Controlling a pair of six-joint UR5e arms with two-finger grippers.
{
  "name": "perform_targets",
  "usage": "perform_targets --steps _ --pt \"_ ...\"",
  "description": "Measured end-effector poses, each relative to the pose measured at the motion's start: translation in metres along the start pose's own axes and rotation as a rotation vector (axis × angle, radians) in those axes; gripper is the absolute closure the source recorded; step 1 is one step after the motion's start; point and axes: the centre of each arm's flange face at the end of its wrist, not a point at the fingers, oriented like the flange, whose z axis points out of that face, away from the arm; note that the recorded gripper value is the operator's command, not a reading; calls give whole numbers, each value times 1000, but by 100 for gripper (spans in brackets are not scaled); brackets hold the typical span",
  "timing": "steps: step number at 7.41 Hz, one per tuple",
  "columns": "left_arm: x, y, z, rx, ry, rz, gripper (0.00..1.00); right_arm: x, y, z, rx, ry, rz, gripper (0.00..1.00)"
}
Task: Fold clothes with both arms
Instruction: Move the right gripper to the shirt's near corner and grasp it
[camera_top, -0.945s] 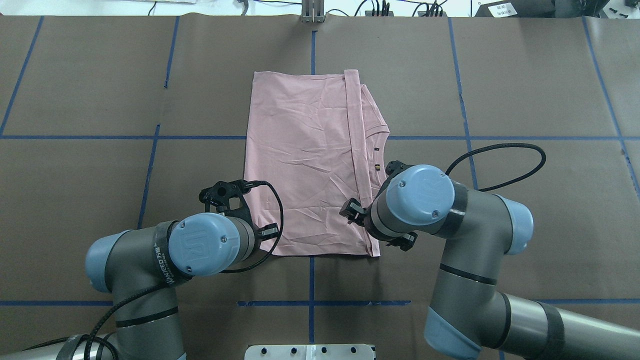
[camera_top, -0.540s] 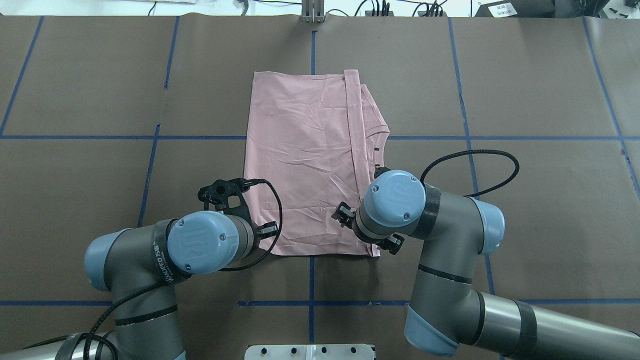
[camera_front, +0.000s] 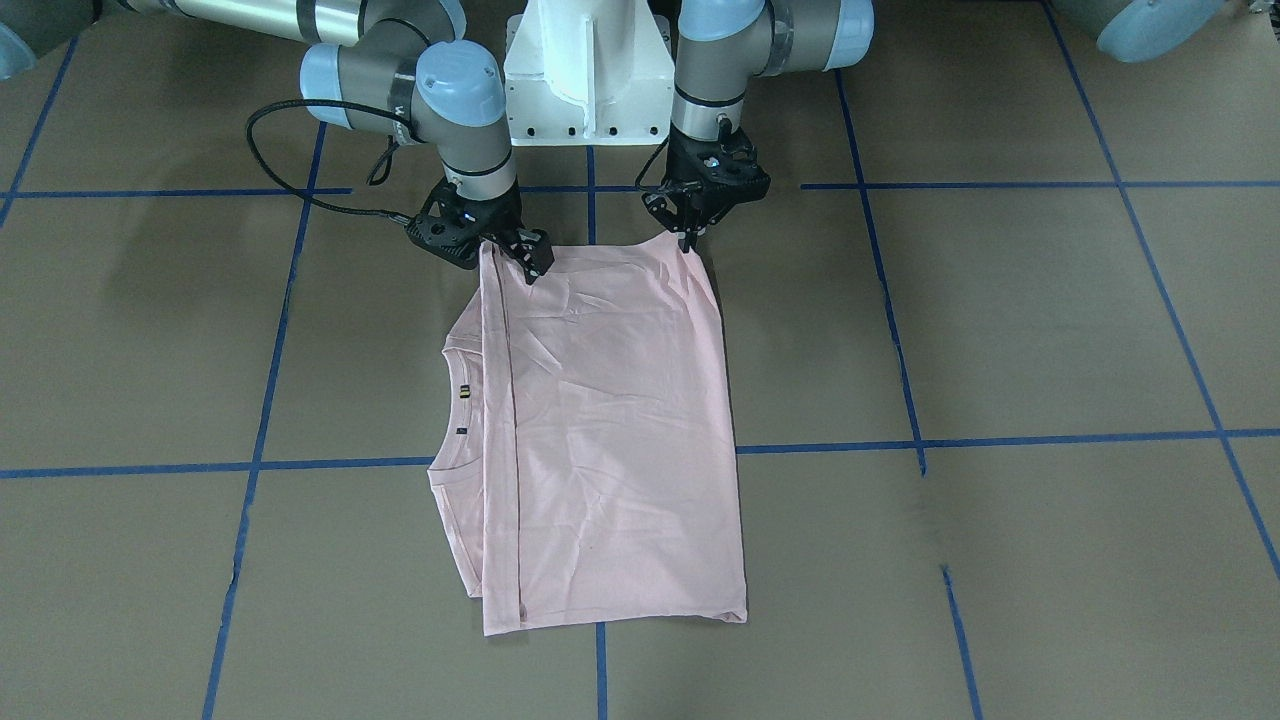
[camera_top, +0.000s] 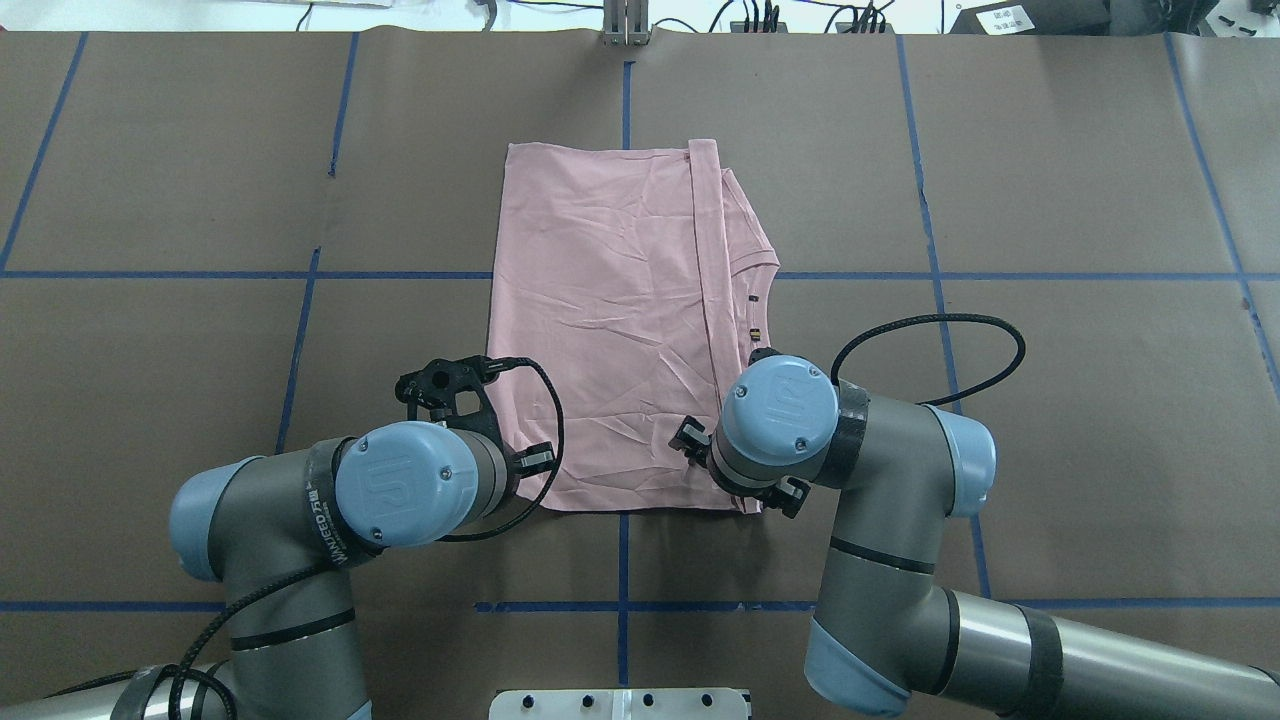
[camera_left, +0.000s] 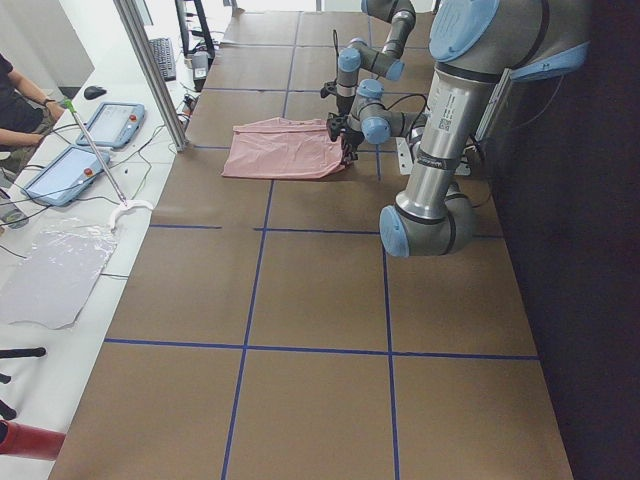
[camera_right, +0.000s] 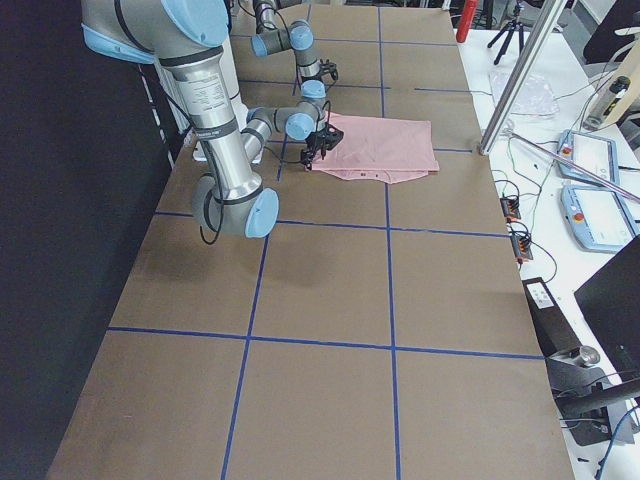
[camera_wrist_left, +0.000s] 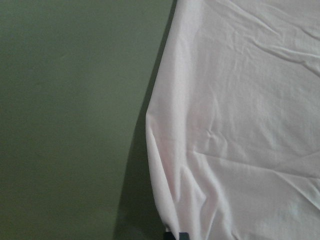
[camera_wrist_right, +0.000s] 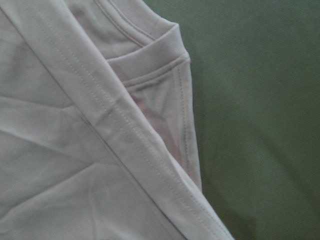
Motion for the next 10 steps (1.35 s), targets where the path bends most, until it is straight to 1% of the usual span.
perform_targets --steps 1,3,7,10 --pt "0 0 1 0 -1 0 100 1 1 1 2 2 -1 29" --pt "0 0 1 0 -2 0 100 1 1 2 4 3 -2 100" --pt "0 0 2 1 -4 1 100 -1 0 -2 4 -4 -5 100" --pt "-1 0 3 0 -7 0 100 -4 -5 -10 5 -22 -3 100"
